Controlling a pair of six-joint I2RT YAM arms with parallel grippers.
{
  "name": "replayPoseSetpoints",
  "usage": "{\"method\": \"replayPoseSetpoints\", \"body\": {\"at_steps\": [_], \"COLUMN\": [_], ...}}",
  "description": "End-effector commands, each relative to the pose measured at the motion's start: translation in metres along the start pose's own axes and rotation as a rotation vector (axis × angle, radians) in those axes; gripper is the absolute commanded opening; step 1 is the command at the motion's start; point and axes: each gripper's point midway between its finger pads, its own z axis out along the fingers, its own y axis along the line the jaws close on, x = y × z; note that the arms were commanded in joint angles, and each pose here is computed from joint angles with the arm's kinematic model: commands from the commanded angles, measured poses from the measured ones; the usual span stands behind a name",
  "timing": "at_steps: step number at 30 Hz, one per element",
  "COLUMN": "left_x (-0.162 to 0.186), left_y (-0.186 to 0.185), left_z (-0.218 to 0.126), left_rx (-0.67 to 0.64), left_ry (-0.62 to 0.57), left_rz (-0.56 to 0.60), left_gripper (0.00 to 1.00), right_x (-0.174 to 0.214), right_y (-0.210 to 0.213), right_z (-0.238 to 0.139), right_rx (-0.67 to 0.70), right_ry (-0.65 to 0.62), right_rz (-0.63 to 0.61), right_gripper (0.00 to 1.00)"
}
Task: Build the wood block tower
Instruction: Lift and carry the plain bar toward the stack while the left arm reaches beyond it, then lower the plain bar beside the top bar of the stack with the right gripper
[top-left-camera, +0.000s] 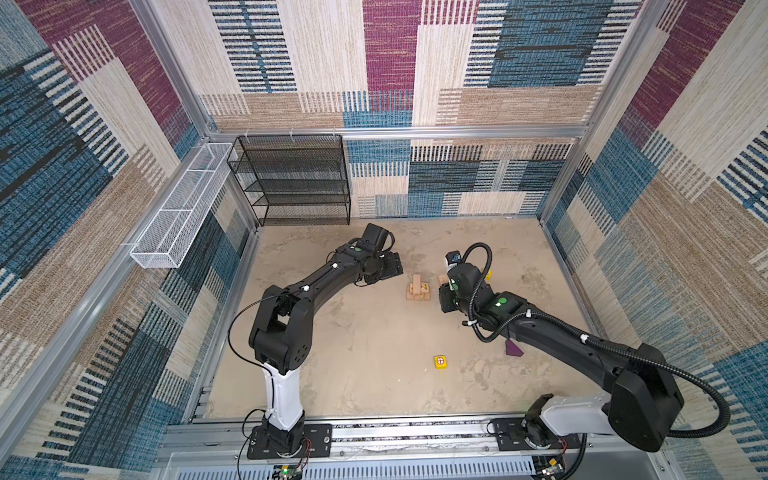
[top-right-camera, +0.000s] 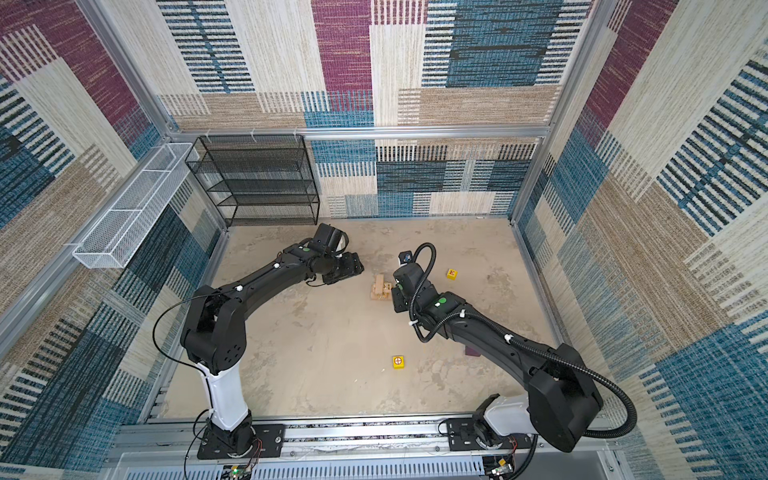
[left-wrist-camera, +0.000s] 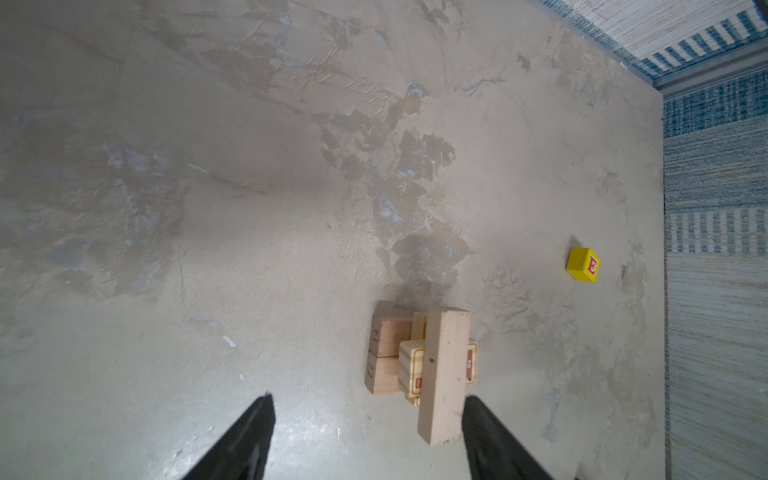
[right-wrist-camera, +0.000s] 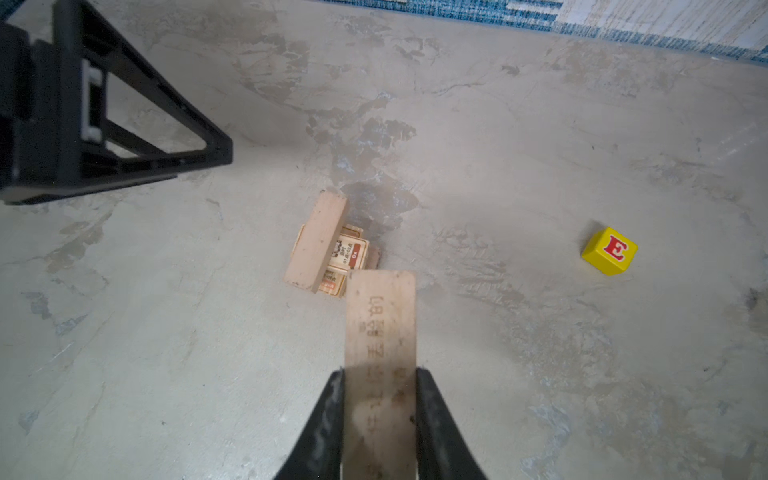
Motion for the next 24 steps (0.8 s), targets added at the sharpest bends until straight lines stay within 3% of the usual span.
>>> {"method": "replayPoseSetpoints", "body": {"at_steps": [1, 8, 18, 24], "left_x": [0.001, -0.021, -0.01, -0.005], "left_y": [-0.013, -0.041, -0.032, -0.038], "left_z": [-0.01, -0.033, -0.011, -0.018], "left_rx": [0.026, 0.064, 0.057, 0.093], "left_ry": [0.057, 0.043, 0.089, 0.102], "left_rz": [0.084, 0.202, 0.273, 0.271], "left_gripper": [0.76, 0.75, 0.75, 0.75], "right_x": [-0.009, -0.021, -0.012, -0.002], "right_y": [0.004, 0.003, 0.004, -0.004], "right_z": [-0.003, -0.004, 0.018, 0.028], "right_rx": [-0.025, -0.013, 0.016, 0.04], "right_ry": [-0.018, -0.029, 0.014, 0.056], "right_rz": [0.039, 0.057, 0.109, 0.15], "right_gripper": [0.0, 0.0, 0.0, 0.0]}}
